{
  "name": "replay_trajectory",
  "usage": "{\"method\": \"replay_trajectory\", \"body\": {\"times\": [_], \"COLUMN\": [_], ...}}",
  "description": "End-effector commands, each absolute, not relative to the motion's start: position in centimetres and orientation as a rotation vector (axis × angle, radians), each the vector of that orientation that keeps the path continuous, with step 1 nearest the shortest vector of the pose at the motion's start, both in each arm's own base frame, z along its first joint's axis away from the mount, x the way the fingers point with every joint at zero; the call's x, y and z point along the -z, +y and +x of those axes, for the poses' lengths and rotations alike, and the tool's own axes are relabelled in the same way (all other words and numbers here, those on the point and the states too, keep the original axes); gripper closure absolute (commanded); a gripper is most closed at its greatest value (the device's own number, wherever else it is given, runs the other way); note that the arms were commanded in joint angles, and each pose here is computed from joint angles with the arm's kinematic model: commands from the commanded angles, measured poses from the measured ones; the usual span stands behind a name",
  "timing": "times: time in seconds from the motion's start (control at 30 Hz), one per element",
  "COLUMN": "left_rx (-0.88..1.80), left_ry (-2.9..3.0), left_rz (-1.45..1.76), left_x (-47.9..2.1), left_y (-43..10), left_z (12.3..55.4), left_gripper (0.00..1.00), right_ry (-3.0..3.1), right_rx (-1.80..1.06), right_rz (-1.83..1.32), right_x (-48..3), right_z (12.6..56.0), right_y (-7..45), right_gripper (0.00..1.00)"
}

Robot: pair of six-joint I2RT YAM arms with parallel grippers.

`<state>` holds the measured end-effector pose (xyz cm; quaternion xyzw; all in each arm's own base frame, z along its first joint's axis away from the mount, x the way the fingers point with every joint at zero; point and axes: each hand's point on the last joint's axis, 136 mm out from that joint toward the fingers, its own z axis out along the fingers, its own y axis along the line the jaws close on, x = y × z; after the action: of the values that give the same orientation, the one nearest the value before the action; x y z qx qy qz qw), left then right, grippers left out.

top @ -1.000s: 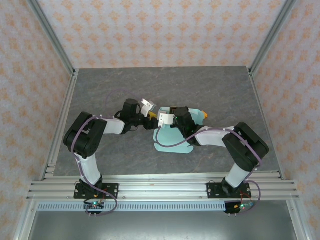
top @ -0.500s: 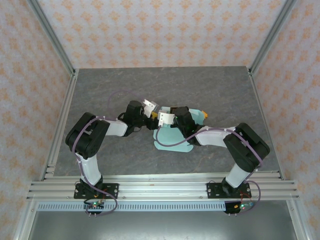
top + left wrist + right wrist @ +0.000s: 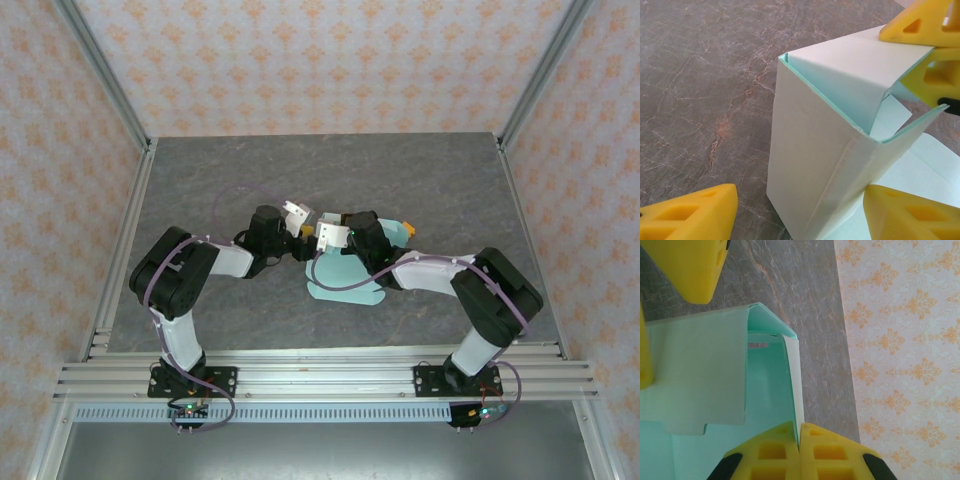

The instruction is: Fold the paper box

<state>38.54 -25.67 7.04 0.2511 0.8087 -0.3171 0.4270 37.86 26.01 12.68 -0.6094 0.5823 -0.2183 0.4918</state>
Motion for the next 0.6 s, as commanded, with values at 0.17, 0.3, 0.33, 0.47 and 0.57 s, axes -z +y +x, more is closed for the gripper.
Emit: {"method": "replay_trajectory", "body": {"times": [0.17, 0.3, 0.33, 0.47, 0.57], "left_rx": [0.594, 0.544, 0.535, 0.551, 0.587], "left_ry": [1.94, 1.938, 1.934, 1.916, 1.896], "left_rz": [0.501, 0.503, 0.506, 0.512, 0.532], "left_x": [-9.4, -9.3, -9.3, -9.3, -9.5], "left_y": [-23.7, -23.4, -23.4, -23.8, -24.4], "left_z": [40.2, 40.1, 40.1, 40.0, 39.9], "left_gripper": [0.39, 0.4, 0.4, 0.41, 0.41], "right_ry": [1.401, 1.413, 1.414, 1.417, 1.417], "right_rx": [0.395, 0.399, 0.397, 0.389, 0.388], "right_rz": [-1.452, -1.465, -1.468, -1.473, -1.477], "right_x": [-14.4, -14.1, -14.0, -13.8, -13.7], "right_z": [37.0, 37.0, 37.0, 37.0, 36.9], "right_y": [27.9, 27.8, 27.8, 28.1, 28.2], "right_gripper": [1.0, 1.0, 1.0, 1.0, 1.0]}}
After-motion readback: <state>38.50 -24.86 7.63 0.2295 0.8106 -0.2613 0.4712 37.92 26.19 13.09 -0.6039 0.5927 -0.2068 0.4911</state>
